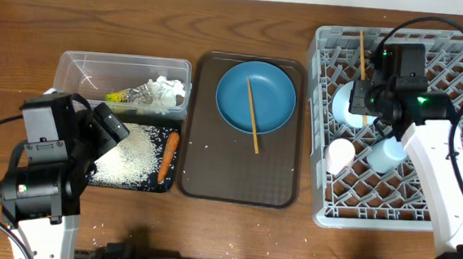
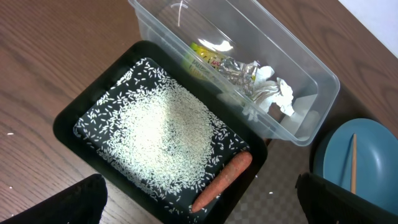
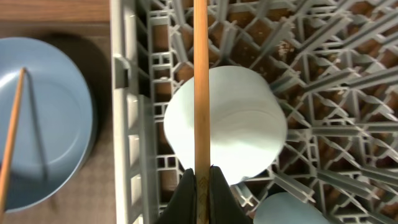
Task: Sort waste into correct bins and load items into the dishwasher rack
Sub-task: 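Carry the chopstick to the rack and drop it in upright, then return the right gripper to the plate and grasp the second chopstick, then carry the second chopstick into the rack and release it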
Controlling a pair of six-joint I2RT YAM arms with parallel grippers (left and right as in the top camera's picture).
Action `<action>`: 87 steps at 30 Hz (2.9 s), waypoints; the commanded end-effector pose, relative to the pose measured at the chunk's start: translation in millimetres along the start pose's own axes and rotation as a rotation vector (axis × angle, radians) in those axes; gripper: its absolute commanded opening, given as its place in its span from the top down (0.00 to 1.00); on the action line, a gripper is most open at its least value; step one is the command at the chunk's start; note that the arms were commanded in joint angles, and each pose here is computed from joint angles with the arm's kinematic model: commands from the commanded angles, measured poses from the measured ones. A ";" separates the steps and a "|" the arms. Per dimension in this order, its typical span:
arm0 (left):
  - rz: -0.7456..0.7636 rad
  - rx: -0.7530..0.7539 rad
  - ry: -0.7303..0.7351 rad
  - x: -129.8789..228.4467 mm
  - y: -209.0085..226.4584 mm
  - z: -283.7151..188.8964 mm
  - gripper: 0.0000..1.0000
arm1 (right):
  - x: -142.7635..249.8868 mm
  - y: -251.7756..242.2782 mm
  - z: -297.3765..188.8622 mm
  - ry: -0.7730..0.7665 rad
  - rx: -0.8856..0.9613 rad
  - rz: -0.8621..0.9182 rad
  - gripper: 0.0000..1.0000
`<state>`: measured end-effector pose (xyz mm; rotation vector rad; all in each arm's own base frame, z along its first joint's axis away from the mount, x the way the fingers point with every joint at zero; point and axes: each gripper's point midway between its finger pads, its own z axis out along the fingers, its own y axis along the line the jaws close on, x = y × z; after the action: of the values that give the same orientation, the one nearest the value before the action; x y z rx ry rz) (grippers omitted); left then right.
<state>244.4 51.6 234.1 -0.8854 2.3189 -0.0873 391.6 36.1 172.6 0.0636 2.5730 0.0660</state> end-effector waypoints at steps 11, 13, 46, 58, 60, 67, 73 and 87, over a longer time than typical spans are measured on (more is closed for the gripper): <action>-0.006 -0.003 -0.004 -1.5 1.0 -1.3 0.01 | 14.3 38.3 53.4 0.100 -0.129 -0.080 0.99; -0.006 -0.003 -0.004 -1.5 1.0 -1.3 0.01 | 17.3 44.3 60.2 0.114 -0.152 -0.084 0.99; -0.006 -0.003 -0.004 -1.5 1.0 -1.3 0.01 | 55.8 216.0 31.0 0.092 -0.319 -0.281 0.63; -0.006 -0.003 -0.004 -1.5 1.0 -1.3 0.01 | 101.6 221.5 111.8 0.178 -0.157 -0.338 0.63; -0.006 -0.003 -0.004 -1.5 1.0 -1.3 0.01 | 106.1 221.9 118.4 0.190 -0.156 -0.341 0.65; -0.006 -0.003 -0.004 -1.5 1.0 -1.3 0.01 | 96.5 226.2 114.5 0.156 -0.170 -0.334 0.99; -0.006 -0.003 -0.004 -1.5 1.0 -1.3 0.01 | 54.6 223.7 83.0 0.061 -0.200 -0.325 0.99; -0.006 -0.003 -0.004 -1.5 1.0 -1.3 0.01 | -41.5 83.1 -33.0 -0.145 -0.088 -0.107 0.99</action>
<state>244.4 51.6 234.1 -0.8854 2.3189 -0.0873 409.0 137.5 224.7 -0.1203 2.4191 0.1742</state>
